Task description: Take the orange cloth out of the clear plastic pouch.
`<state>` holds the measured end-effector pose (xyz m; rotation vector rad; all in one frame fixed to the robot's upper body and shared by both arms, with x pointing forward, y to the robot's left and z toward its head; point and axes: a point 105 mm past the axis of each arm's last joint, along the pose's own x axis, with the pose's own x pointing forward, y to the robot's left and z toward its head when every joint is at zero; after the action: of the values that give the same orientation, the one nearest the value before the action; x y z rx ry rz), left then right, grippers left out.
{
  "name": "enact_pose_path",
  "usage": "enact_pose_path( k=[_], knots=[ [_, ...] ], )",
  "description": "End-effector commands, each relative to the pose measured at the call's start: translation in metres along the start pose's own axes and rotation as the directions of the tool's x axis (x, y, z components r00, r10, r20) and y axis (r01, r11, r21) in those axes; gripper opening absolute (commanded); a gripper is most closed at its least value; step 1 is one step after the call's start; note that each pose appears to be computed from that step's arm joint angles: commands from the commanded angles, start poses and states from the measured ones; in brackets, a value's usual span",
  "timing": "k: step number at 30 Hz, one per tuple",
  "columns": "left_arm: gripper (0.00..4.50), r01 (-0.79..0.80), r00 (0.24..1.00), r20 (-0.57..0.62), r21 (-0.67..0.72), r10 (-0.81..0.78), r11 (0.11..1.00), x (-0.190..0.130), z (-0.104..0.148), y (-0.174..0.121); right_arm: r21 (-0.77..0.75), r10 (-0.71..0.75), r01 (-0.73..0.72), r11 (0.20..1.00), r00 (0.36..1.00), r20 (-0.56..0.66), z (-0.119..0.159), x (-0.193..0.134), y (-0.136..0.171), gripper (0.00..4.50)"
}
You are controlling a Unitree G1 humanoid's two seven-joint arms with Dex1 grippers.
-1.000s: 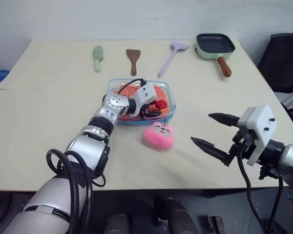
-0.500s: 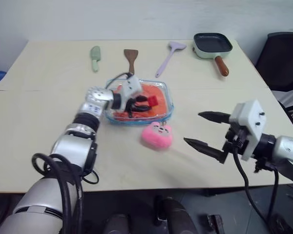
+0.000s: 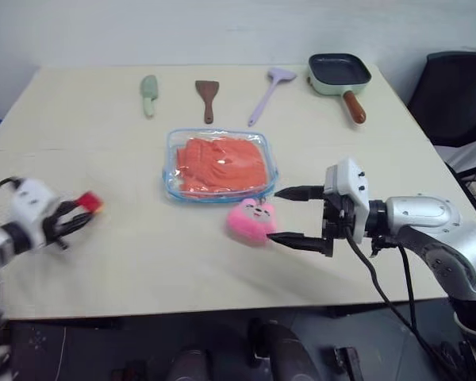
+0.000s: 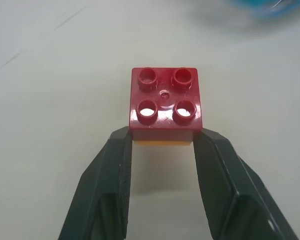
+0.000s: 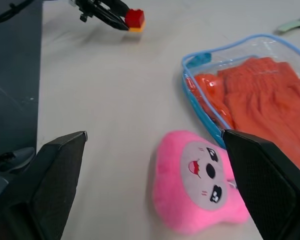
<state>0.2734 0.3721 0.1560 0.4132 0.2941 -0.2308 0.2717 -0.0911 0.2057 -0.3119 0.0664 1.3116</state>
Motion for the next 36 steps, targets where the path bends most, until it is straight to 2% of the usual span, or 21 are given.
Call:
enact_pose_path(
  k=[1, 6, 7, 14, 15, 19, 21, 23, 27, 33, 36],
  knots=[
    [1.45, -0.111, 0.994, 0.021, -0.016, 0.111, 0.994, -0.016, 0.0, 0.008, -0.045, 0.046, -0.044, 0.998, 0.999, 0.029, 0.007, 0.006, 0.0, 4.5],
    [1.45, -0.209, 0.978, -0.044, -0.1, 0.205, 0.973, -0.025, -0.028, 0.006, -0.052, 0.093, -0.091, 0.994, 0.995, 0.035, 0.008, 0.012, 0.0, 4.5],
    [2.2, -0.228, 0.973, -0.05, -0.11, 0.224, 0.967, -0.026, -0.03, 0.007, -0.053, 0.096, -0.094, 0.994, 0.995, 0.035, 0.008, 0.012, -0.001, 4.5],
    [4.37, -0.222, 0.975, -0.044, -0.103, 0.218, 0.97, -0.03, -0.026, 0.003, -0.06, 0.098, -0.096, 0.994, 0.995, 0.026, 0.008, 0.01, -0.005, 4.5],
    [4.48, -0.196, 0.98, -0.045, -0.107, 0.193, 0.975, -0.035, -0.022, 0.003, -0.058, 0.091, -0.09, 0.994, 0.996, 0.025, 0.008, 0.009, -0.006, 4.5],
    [4.48, 0.06, 0.992, 0.116, -0.161, -0.041, 0.985, -0.052, 0.031, -0.01, -0.045, 0.067, -0.066, 0.997, 0.997, 0.026, 0.005, 0.004, -0.004, 4.5],
    [4.48, 0.191, 0.966, 0.201, -0.143, -0.161, 0.971, -0.043, 0.062, -0.022, -0.034, 0.054, -0.053, 0.998, 0.998, 0.027, 0.004, 0.002, -0.002, 4.5],
    [4.48, 0.247, 0.949, 0.226, -0.104, -0.219, 0.963, -0.03, 0.078, -0.03, -0.027, 0.043, -0.043, 0.999, 0.999, 0.028, 0.002, 0.001, -0.001, 4.5],
    [4.48, 0.491, 0.836, 0.149, 0.229, -0.529, 0.841, 0.026, 0.108, -0.095, -0.021, 0.007, -0.006, 1.0, 1.0, 0.025, 0.001, -0.002, 0.001, 4.5],
    [4.48, 0.525, 0.779, -0.017, 0.564, -0.627, 0.637, 0.089, 0.118, -0.124, -0.016, -0.057, 0.057, 0.998, 0.998, 0.024, 0.0, -0.008, 0.001, 4.5],
    [4.48, 0.501, 0.779, -0.069, 0.666, -0.623, 0.552, 0.112, 0.118, -0.128, -0.006, -0.092, 0.092, 0.996, 0.995, 0.025, -0.001, -0.012, 0.005, 4.5]
  ],
)
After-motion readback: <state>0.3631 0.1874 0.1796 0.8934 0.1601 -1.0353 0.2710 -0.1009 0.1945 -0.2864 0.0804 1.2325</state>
